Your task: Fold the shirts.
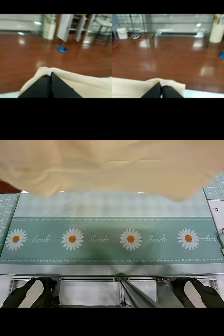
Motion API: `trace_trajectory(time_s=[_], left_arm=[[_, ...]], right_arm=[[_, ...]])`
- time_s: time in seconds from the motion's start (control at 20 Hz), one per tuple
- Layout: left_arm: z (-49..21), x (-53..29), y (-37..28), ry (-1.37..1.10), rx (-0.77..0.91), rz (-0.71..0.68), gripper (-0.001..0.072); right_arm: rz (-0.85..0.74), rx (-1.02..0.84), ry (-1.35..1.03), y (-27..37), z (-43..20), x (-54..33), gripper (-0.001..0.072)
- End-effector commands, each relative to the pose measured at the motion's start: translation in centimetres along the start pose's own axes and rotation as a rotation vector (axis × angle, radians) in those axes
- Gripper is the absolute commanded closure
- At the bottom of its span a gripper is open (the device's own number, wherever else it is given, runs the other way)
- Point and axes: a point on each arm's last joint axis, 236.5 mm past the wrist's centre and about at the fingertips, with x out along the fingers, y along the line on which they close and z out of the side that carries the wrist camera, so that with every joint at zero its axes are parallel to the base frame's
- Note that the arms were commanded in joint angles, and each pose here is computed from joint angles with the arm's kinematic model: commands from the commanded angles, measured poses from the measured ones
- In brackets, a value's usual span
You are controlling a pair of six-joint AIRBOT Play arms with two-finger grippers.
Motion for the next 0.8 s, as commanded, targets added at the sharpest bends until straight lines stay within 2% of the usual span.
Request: trace_trajectory(time_s=[0.0, 0.1, 0.3, 0.5, 0.75], left_arm=[[2.7, -8.0, -2.0, -0.11, 0.168, 0.226, 0.0694], [2.8, -11.6, -3.1, -0.136, 0.209, 0.296, 0.0694], [-0.4, -12.2, -1.9, -0.044, 0.177, 0.29, 0.0694], [-9.2, -5.8, 3.9, 0.233, 0.045, 0.333, 0.0694], [-22.1, 4.7, 9.1, 0.506, -0.165, 0.277, 0.0694]], right_arm=[[-0.123, -0.06, -0.026, 0.5, 0.1, -5.8, 0.0686], [-0.179, -0.063, -0.021, 0.2, -0.4, -7.7, 0.0686], [-0.189, -0.041, 0.063, 0.0, -2.9, -7.9, 0.0686], [-0.113, 0.056, 0.251, -1.3, -9.0, -2.8, 0.0686], [0.114, 0.243, 0.513, -2.3, -18.6, 7.5, 0.0686]])
